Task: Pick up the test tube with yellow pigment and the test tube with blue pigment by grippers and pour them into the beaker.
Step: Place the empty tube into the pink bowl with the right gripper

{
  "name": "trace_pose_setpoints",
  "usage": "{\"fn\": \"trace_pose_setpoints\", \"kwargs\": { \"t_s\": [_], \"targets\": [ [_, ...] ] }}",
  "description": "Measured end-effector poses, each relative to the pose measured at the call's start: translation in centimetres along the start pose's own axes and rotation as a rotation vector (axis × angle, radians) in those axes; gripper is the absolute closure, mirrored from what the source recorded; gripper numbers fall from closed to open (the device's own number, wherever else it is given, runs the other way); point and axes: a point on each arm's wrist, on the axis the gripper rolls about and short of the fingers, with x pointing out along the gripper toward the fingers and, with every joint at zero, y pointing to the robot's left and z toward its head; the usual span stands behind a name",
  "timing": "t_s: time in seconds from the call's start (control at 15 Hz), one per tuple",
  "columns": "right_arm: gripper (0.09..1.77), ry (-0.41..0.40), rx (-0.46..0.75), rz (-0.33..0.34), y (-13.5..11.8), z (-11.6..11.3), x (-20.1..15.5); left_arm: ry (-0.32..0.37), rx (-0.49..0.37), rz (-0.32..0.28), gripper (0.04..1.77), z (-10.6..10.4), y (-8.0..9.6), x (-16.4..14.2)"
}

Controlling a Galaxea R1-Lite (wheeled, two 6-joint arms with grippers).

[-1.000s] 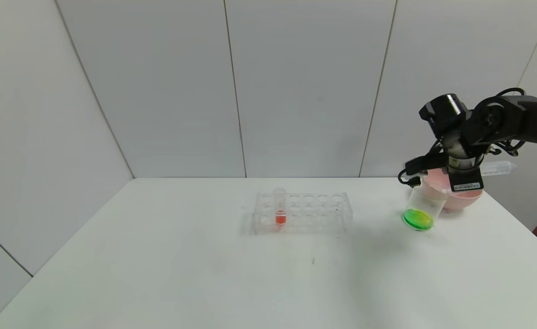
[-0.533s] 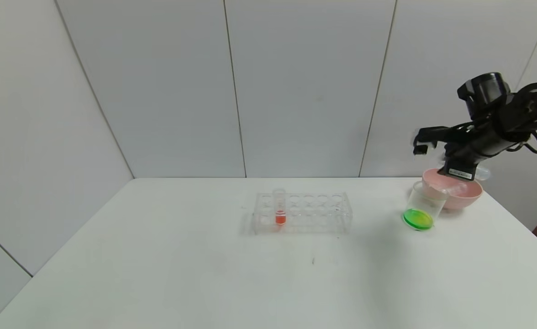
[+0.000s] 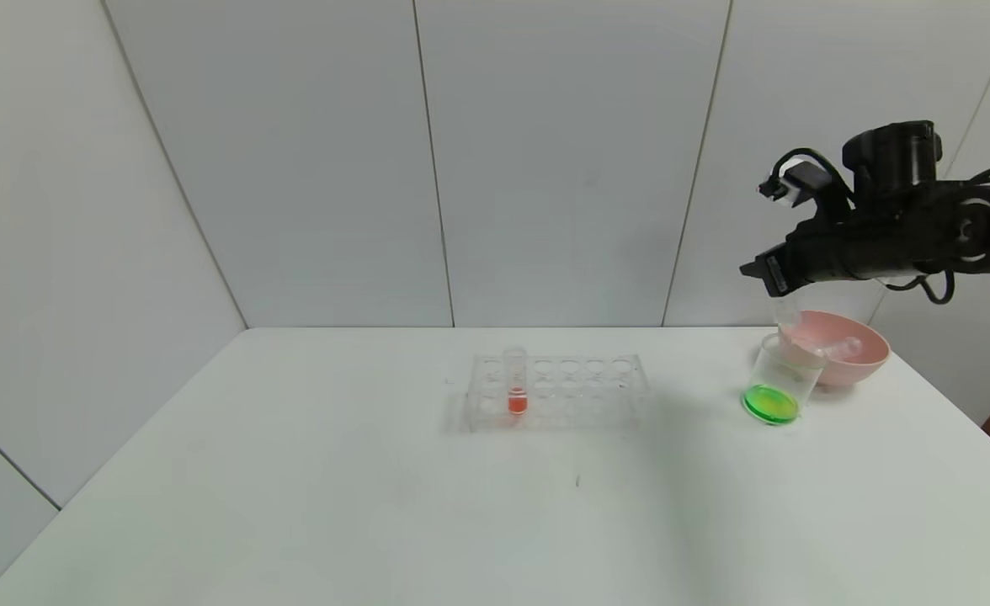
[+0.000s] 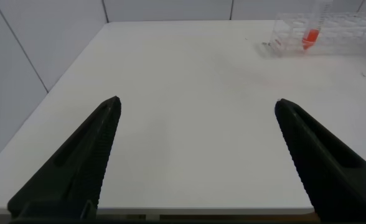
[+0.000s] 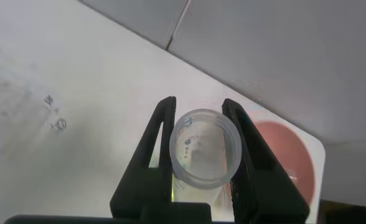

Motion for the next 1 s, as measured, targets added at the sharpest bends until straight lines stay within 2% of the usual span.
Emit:
{"fn": "trace_pose_setpoints", "kwargs": {
  "t_s": [0.13,0.33,0.6,0.87,1.0],
  "targets": [
    [1.28,-0.072,0.065,-0.012,0.8,-0.5,-0.2,0.0,0.0,0.0,0.05,0.0,0.0,0.0],
    [1.28,-0.16,0.237,-0.02,1.5,-1.3,-2.0,0.0,0.0,0.0,0.05,0.0,0.0,0.0],
    [1.28,-0.232,0.32,-0.044,2.1,-3.5,-4.6,0.0,0.0,0.0,0.05,0.0,0.0,0.0],
    [1.28,-0.353,0.337,-0.118,1.9,-6.5,-6.7,0.0,0.0,0.0,0.05,0.0,0.0,0.0],
    [1.28,-0.333,0.358,-0.193,0.6,-8.1,-7.0,0.0,0.0,0.0,0.05,0.0,0.0,0.0]
  ]
}}
